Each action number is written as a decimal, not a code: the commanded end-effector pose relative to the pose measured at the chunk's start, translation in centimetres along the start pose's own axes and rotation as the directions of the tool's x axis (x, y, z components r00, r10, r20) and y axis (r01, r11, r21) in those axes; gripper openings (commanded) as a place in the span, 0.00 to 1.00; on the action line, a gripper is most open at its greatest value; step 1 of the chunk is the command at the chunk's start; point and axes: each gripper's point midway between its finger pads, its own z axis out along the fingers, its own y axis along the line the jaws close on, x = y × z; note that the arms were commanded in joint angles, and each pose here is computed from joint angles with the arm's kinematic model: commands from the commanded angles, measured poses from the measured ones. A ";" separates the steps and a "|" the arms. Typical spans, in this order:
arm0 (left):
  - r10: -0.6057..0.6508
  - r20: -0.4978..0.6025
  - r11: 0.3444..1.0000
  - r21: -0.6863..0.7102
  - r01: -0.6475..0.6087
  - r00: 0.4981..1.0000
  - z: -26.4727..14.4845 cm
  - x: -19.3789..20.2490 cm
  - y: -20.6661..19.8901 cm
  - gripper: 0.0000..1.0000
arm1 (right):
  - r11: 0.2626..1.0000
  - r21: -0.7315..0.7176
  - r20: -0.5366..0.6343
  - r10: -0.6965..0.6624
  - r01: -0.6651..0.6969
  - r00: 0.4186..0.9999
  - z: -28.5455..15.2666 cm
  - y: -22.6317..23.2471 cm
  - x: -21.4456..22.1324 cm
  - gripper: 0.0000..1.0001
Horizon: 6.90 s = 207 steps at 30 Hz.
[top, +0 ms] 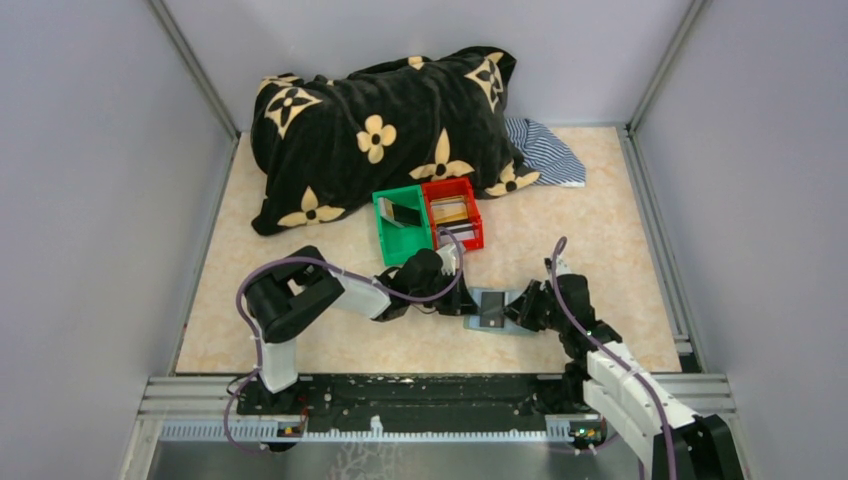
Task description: Take the credit cards out of the card holder
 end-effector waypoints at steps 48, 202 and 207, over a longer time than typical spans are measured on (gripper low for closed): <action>-0.047 -0.093 0.993 -0.108 0.037 0.995 1.1 2.9 3.5 0.08 | 0.978 -0.197 0.014 -0.063 0.065 0.998 -2.7 6.4 -2.4 0.17; -0.090 0.094 0.966 -0.233 0.110 0.992 -3.0 2.3 5.8 0.06 | 0.966 -0.234 -0.130 -0.142 0.109 0.981 1.5 4.7 -0.4 0.18; -0.106 0.087 0.960 -0.250 0.125 0.991 -3.1 2.6 6.3 0.06 | 0.963 -0.261 -0.122 -0.104 0.069 0.987 1.3 4.9 -0.6 0.18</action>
